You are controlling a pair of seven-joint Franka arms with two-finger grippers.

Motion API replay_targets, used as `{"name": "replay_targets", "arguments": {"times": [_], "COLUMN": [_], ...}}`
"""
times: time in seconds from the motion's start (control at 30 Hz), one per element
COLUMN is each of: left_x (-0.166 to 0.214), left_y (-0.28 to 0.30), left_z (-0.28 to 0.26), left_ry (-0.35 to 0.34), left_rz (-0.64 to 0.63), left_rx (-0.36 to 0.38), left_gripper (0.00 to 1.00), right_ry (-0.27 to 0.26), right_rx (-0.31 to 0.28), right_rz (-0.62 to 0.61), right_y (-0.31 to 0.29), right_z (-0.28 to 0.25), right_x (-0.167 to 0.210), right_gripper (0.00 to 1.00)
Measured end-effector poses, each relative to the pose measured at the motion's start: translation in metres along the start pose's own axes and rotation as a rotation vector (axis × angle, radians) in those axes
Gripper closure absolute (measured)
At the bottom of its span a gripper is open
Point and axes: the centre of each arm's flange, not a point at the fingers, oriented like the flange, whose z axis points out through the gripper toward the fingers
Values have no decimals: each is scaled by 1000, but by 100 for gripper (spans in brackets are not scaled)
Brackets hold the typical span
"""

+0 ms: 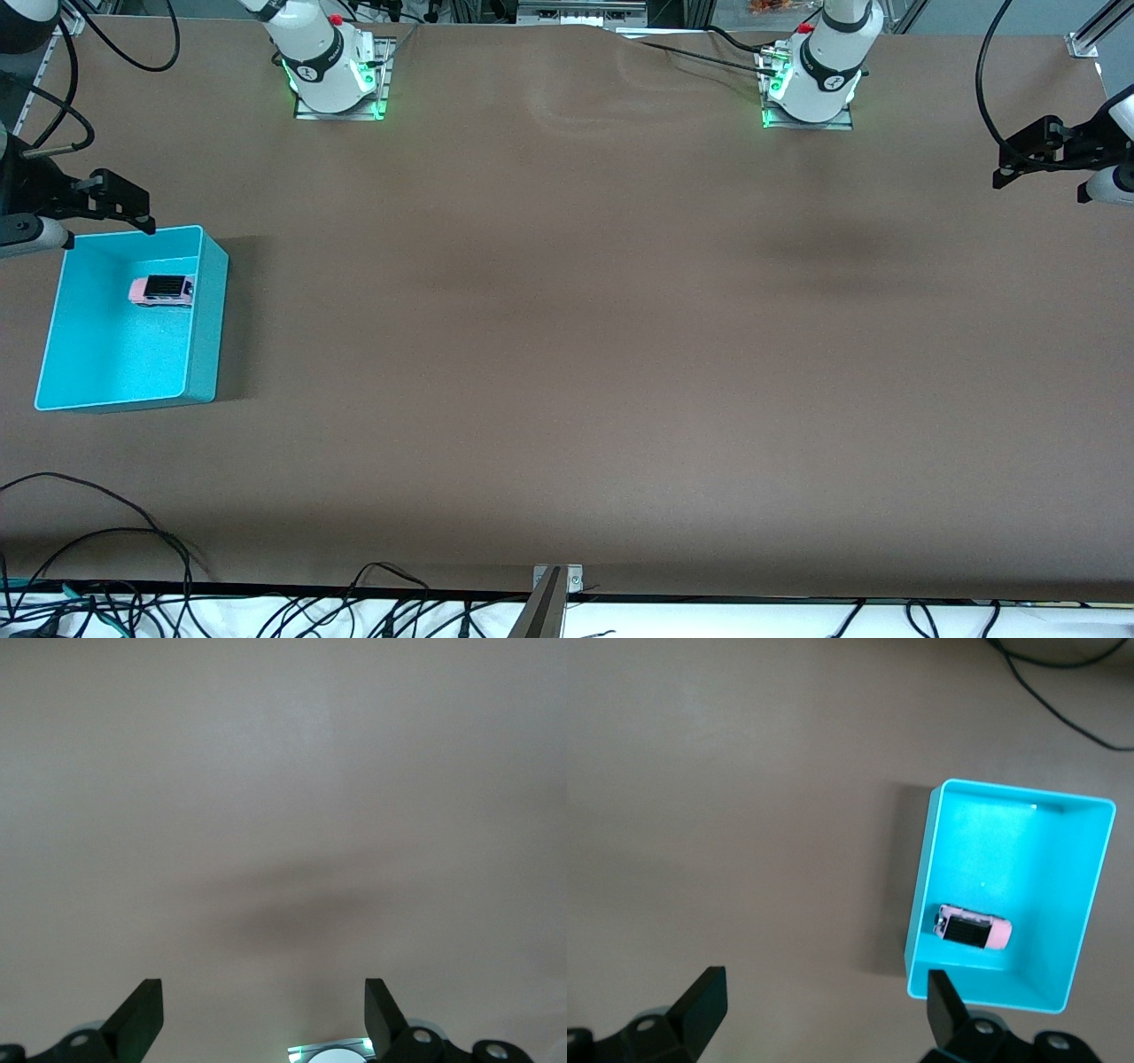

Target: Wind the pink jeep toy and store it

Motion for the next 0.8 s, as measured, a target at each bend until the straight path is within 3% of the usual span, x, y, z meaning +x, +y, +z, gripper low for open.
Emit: {"name": "replay_targets", "arguments": {"times": [0.67, 0.8], "left_x": [0, 0], "left_y": [0, 0], "left_z": [0, 0], "left_ry": [0, 0], "left_rz": [0, 0], "left_rx": [0, 0], "left_gripper": [0, 0], "right_ry": [-13, -17], "right_rx": [-30, -64], "right_rz": [198, 212], "right_y": [26, 26], "right_z": [1, 1], "right_x": [-2, -1], "right_gripper": [0, 0]}}
